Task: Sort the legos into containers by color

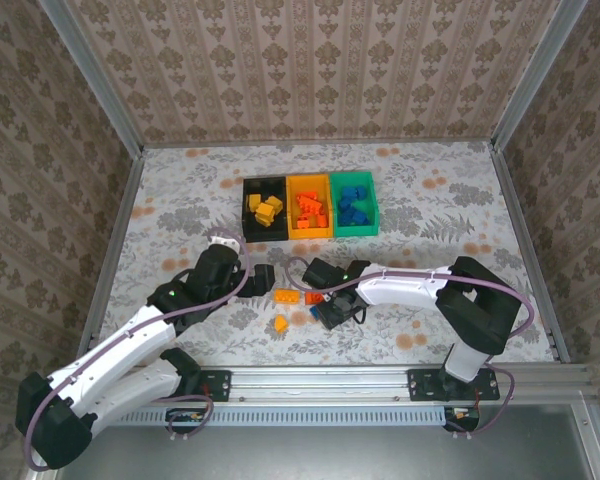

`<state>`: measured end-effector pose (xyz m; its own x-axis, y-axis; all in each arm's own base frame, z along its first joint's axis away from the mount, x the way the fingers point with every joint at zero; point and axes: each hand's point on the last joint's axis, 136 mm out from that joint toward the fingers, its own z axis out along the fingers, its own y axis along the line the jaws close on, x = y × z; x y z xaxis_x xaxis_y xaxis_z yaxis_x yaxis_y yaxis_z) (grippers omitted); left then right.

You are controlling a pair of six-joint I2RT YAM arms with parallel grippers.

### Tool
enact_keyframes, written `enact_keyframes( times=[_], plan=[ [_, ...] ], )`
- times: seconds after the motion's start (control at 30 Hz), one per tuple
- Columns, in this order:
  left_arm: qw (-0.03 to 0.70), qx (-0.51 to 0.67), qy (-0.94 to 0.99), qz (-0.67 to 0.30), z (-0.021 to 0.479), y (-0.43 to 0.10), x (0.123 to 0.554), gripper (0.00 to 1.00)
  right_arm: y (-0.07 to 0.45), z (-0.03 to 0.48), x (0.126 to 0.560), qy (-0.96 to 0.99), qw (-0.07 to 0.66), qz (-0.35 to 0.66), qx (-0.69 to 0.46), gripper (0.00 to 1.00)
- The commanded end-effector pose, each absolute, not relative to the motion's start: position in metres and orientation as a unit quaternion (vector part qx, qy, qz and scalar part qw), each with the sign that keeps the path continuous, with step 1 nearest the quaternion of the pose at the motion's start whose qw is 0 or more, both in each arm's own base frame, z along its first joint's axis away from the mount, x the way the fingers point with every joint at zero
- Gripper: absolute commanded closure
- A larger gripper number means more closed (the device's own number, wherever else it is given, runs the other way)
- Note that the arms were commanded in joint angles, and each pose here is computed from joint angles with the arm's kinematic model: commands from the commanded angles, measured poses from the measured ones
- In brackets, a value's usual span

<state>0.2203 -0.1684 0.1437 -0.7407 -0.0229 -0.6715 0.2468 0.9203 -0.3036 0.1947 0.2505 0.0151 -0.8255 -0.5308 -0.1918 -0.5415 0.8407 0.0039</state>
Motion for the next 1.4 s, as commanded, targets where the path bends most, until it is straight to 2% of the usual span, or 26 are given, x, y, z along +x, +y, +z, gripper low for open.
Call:
enact_keyframes(
  times=[0.0, 0.27, 0.57, 0.8, 0.97, 1.03, 1.1, 1.2, 1.37],
  plan=[
    [0.351, 0.053, 0.914, -0.196, 0.142, -0.166, 0.218, 0.00, 0.245, 0.018, 0.201, 0.956, 0.104, 0.018, -0.272, 0.55],
    [0.352, 0.056, 0.912, -0.201, 0.143, -0.169, 0.219, 0.00, 0.223, 0.059, 0.225, 0.961, 0.156, 0.021, -0.229, 0.59],
    [0.353, 0.060, 0.912, -0.201, 0.143, -0.170, 0.220, 0.00, 0.192, 0.137, 0.336, 0.958, 0.279, 0.068, -0.027, 0.60],
    [0.337, 0.071, 0.918, -0.196, 0.136, -0.173, 0.218, 0.00, 0.181, 0.135, 0.422, 0.950, 0.304, 0.030, 0.064, 0.59],
    [0.326, 0.079, 0.922, -0.192, 0.131, -0.175, 0.217, 0.00, 0.177, 0.121, 0.458, 0.950, 0.300, 0.006, 0.089, 0.57],
    [0.319, 0.083, 0.925, -0.189, 0.127, -0.176, 0.216, 0.00, 0.177, 0.119, 0.469, 0.950, 0.299, 0.004, 0.095, 0.54],
    [0.310, 0.088, 0.928, -0.187, 0.124, -0.176, 0.214, 0.00, 0.177, 0.117, 0.475, 0.950, 0.296, 0.004, 0.098, 0.47],
    [0.296, 0.100, 0.932, -0.181, 0.119, -0.178, 0.211, 0.00, 0.179, 0.120, 0.481, 0.949, 0.298, 0.014, 0.100, 0.25],
    [0.259, 0.138, 0.940, -0.172, 0.105, -0.190, 0.199, 0.02, 0.185, 0.139, 0.472, 0.943, 0.314, 0.044, 0.097, 0.18]
  ],
)
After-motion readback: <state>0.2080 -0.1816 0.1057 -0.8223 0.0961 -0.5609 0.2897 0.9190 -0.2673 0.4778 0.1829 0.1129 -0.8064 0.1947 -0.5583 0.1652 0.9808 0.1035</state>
